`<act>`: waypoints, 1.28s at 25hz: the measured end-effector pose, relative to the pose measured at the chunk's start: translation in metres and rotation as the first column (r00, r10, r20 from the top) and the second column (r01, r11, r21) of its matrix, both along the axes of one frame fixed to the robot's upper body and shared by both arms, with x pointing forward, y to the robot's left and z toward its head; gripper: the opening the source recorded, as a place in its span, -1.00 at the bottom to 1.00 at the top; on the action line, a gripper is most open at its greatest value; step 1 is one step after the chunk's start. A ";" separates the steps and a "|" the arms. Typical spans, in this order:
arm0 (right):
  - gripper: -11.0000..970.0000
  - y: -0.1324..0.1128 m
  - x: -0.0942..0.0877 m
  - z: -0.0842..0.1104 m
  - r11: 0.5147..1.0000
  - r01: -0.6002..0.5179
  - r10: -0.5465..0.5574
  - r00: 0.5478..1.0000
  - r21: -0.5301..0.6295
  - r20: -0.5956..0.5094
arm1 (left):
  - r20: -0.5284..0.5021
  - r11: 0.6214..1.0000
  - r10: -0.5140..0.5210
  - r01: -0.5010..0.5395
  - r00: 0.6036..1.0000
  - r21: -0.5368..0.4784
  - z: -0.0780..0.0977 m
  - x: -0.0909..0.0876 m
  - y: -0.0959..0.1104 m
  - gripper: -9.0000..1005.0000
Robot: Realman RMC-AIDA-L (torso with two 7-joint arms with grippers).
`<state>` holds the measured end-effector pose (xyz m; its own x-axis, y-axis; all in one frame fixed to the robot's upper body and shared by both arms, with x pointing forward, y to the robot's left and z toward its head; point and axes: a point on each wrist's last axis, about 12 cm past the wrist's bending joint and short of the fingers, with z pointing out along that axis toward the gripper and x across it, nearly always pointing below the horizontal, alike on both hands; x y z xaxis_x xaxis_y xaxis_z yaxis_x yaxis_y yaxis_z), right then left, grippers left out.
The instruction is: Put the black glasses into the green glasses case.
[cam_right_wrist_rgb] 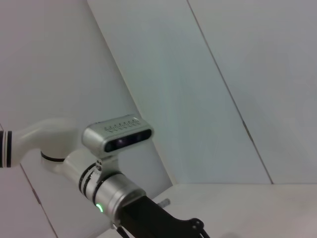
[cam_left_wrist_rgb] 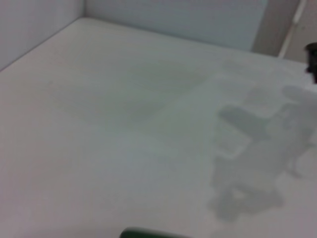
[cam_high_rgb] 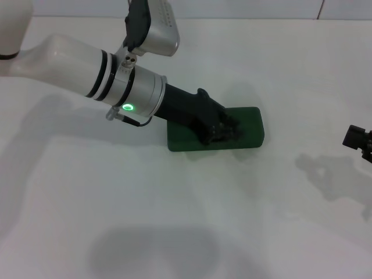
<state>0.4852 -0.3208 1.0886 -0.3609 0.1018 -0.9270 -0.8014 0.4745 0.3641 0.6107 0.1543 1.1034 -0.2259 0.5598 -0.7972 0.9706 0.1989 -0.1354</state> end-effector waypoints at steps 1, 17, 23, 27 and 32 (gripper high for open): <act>-0.59 0.000 0.000 0.000 1.000 0.000 0.000 1.000 0.000 0.000 | 0.008 1.000 -0.019 0.019 1.000 -0.017 0.003 -0.002 -0.001 -0.51; -0.46 0.043 0.007 0.020 0.947 -0.321 0.318 0.945 0.032 0.072 | 0.076 0.793 -0.094 0.121 0.993 -0.598 0.059 -0.068 0.094 -0.38; -0.22 0.070 0.018 0.040 0.898 -0.430 0.413 0.896 0.088 0.165 | 0.090 0.751 -0.114 0.145 0.989 -0.644 0.050 -0.096 0.128 -0.04; 0.02 0.078 0.027 0.048 0.887 -0.454 0.434 0.883 0.084 0.181 | 0.081 0.786 -0.102 0.131 0.991 -0.605 0.031 -0.106 0.131 0.04; 0.45 0.090 0.036 0.053 0.872 -0.485 0.466 0.865 0.067 0.185 | 0.068 0.797 -0.066 0.094 0.995 -0.596 0.019 -0.109 0.132 0.11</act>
<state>0.5212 -0.2305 1.1413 -0.2409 0.0570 -0.9689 -0.9706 -0.0135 0.2405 0.5020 0.2862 1.1227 -0.1603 -0.0171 -0.9869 0.9869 0.0134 -0.1605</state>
